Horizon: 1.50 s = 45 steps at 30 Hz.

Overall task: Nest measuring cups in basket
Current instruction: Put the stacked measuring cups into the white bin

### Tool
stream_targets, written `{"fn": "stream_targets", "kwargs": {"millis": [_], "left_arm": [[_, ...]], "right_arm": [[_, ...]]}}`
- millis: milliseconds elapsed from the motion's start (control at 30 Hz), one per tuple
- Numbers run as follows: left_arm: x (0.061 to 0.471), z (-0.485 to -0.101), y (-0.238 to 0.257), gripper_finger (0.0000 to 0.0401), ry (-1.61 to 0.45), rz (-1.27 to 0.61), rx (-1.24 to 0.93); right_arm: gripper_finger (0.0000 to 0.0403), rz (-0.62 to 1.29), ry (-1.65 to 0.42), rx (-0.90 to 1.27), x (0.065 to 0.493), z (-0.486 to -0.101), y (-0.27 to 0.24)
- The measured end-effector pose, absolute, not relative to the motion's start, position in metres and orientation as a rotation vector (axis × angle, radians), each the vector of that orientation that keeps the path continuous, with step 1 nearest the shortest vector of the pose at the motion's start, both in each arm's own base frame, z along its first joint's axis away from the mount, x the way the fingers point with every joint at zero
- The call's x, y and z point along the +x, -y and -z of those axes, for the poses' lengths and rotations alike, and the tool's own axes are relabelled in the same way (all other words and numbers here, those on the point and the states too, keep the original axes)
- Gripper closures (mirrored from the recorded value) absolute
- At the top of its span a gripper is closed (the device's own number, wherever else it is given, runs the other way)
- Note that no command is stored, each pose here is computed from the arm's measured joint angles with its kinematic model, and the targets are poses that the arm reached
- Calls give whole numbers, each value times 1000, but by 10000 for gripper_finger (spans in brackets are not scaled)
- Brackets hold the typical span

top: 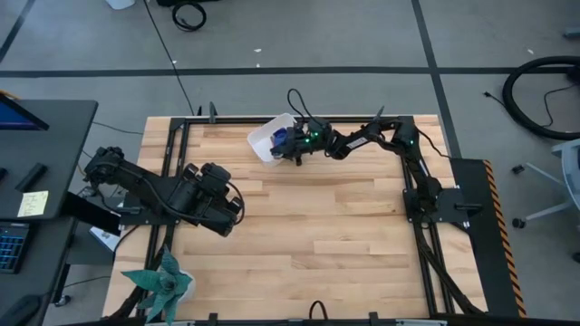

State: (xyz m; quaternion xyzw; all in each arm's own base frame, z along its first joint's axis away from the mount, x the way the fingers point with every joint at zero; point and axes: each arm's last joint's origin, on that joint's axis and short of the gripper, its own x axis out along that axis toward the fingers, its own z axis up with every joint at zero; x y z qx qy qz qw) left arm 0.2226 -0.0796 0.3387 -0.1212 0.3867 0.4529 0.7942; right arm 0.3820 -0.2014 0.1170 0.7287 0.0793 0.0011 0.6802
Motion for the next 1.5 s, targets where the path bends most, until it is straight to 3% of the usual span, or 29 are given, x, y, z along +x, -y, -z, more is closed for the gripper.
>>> {"fn": "stream_targets", "kwargs": {"millis": [600, 767, 900, 1267, 1500], "left_arm": [[223, -339, 80, 393, -799, -993, -316], [224, -339, 80, 393, -788, -1000, -335], [224, -339, 80, 393, -786, -1000, -337], [227, -338, 76, 393, -795, -1016, -408], [249, -339, 43, 393, -757, -1035, -476]], "right_arm": [[308, 7, -248, 1633, 376, -113, 208], [248, 10, -233, 1629, 377, -114, 208], [230, 12, -233, 1631, 377, -114, 208], [232, 8, -229, 1629, 377, -114, 208], [232, -9, -201, 1651, 377, -116, 208]]}}
